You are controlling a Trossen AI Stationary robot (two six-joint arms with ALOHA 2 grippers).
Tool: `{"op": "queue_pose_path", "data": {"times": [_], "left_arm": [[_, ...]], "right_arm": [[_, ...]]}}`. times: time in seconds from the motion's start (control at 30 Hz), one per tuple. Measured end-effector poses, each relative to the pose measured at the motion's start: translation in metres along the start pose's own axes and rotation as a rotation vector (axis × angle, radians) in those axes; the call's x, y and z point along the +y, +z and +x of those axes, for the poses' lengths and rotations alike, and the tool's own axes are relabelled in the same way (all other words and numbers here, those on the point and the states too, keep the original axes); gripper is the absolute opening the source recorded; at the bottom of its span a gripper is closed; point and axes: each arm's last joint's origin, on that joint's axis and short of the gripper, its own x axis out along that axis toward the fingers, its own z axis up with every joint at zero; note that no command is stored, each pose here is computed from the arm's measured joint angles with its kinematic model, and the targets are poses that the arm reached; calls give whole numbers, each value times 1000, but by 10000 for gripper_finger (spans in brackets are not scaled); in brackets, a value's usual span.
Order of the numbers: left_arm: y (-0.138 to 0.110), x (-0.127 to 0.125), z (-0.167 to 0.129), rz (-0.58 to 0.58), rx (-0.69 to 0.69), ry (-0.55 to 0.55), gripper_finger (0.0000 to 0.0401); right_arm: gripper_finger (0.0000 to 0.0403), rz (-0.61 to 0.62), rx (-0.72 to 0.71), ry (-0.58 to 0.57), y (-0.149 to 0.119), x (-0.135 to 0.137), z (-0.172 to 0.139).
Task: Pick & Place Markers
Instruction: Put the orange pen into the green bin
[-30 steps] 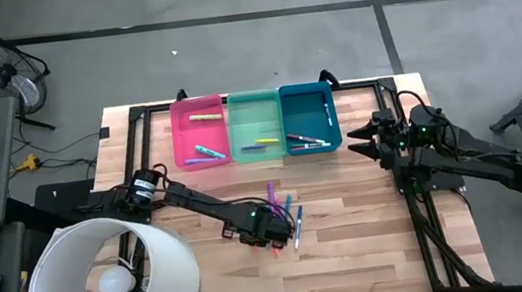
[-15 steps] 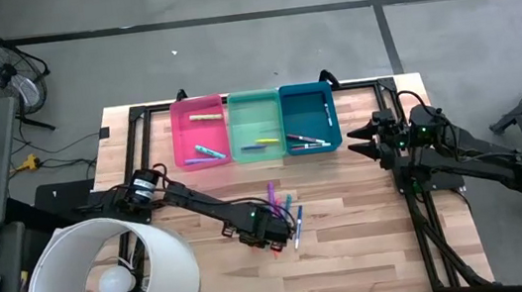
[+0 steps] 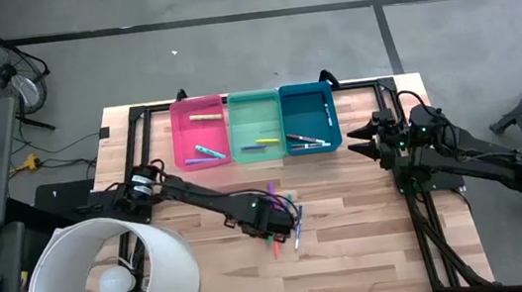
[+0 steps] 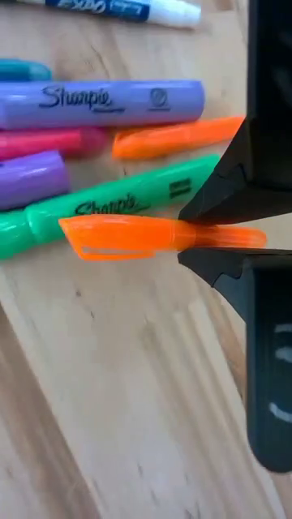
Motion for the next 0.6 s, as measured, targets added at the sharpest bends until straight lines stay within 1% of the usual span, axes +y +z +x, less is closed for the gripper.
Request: {"op": "queue_pose_path", "data": {"times": [0.1,0.17,0.3,0.47,0.6], "left_arm": [[6,-7,-17,11,-26,-30,27],[13,-10,-30,17,-54,-29,27],[35,-14,-63,51,-131,-46,27],[67,-8,-101,126,-206,-13,27],[95,5,-122,185,-262,50,27]], "right_arm": [[250,0,0,0,0,0,0],[250,0,0,0,0,0,0],[250,0,0,0,0,0,0],[250,0,0,0,0,0,0],[250,0,0,0,0,0,0]]}}
